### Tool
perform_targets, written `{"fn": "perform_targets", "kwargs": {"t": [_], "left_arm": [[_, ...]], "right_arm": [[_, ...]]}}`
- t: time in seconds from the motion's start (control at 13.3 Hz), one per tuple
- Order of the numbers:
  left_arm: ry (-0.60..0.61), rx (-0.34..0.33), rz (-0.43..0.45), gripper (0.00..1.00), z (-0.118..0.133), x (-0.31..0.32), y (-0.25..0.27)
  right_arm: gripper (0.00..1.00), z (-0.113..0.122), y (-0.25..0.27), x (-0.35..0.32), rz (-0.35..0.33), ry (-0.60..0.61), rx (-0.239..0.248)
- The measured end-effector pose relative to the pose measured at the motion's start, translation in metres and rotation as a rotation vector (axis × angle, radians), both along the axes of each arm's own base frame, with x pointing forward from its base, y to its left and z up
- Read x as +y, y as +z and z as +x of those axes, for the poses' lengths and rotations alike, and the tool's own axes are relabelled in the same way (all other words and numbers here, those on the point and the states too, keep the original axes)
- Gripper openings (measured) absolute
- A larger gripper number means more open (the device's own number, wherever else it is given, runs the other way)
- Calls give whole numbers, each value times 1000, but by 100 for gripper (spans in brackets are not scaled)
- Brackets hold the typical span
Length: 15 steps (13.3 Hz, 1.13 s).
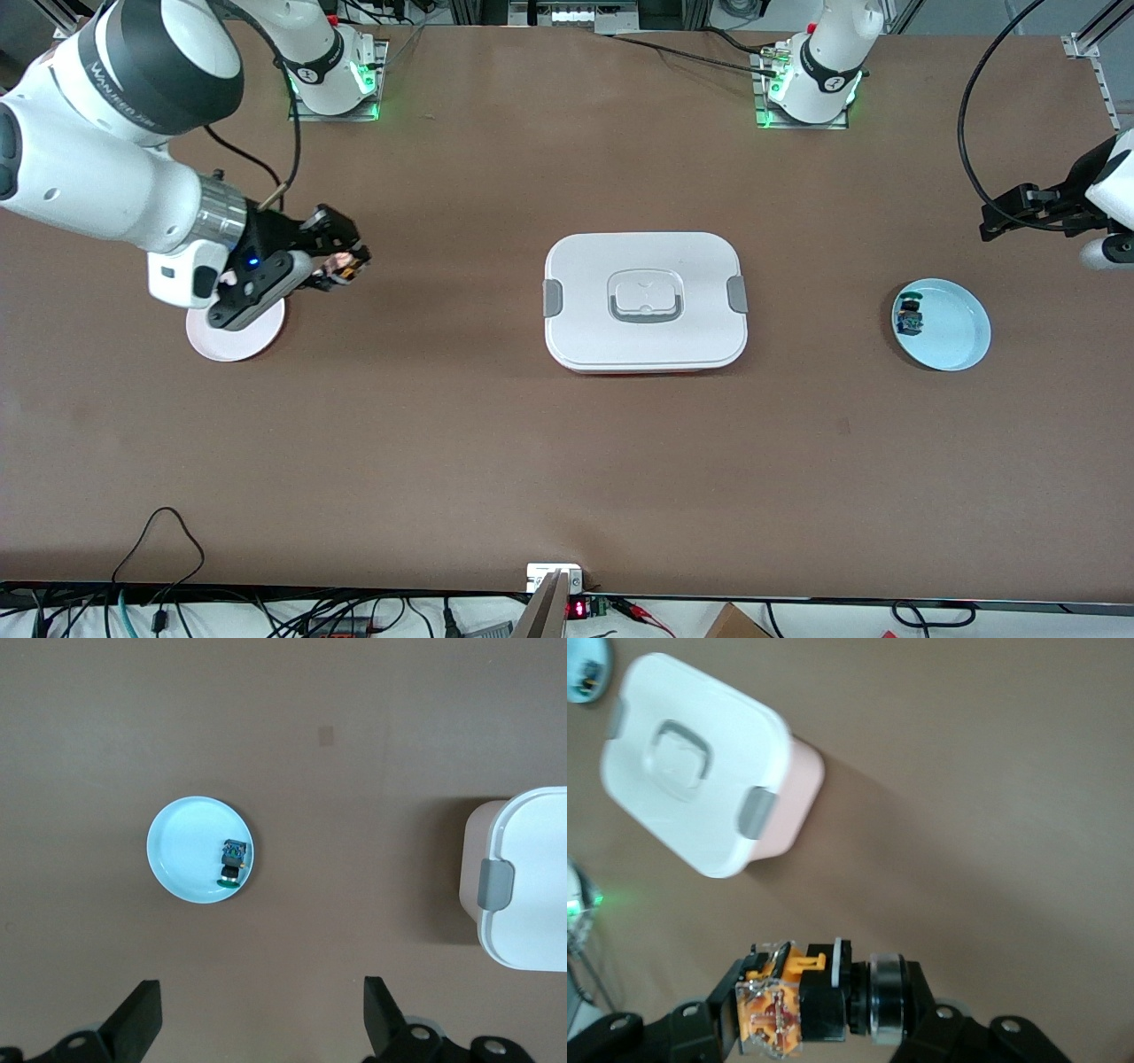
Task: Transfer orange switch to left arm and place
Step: 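Lift the orange switch with the right gripper toward the white box, then hold the switch above the box while the left gripper reaches it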
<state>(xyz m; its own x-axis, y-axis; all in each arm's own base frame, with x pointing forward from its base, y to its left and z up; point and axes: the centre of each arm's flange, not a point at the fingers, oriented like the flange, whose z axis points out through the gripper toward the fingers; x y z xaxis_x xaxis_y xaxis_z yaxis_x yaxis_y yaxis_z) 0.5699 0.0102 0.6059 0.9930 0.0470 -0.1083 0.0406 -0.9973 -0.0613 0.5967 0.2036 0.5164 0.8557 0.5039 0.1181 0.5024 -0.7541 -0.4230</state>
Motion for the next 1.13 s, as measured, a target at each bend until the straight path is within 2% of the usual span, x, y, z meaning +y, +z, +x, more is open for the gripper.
{"fn": "perform_targets", "kwargs": {"t": [0.15,0.3,0.38,0.45,0.68,0.83,0.9,1.13], "left_arm": [[-2,81,-24,100,-7,-6,-9],[10,188,-188,100,-20,-17,-13],[29,214,-293,100,-23,-14,-13],[58,231,-407,100,-24,-5,-13],[118,347,-764,100,-19,23,-31],[123,399,-943,100,-7,25,-48],[120,413,-1015,100,0,19,-55],[133,468,-1277,100,19,-1,-90]], "right_arm": [[72,-3,10,33,72,87,-104],[72,-13,19,75,107,189,-210],[72,-21,22,98,121,237,-253],[72,-31,26,123,157,267,-277],[72,-50,30,163,390,311,-257],[72,-48,26,171,543,369,-305],[72,-45,22,175,605,389,-359],[72,-42,10,202,740,419,-592]]}}
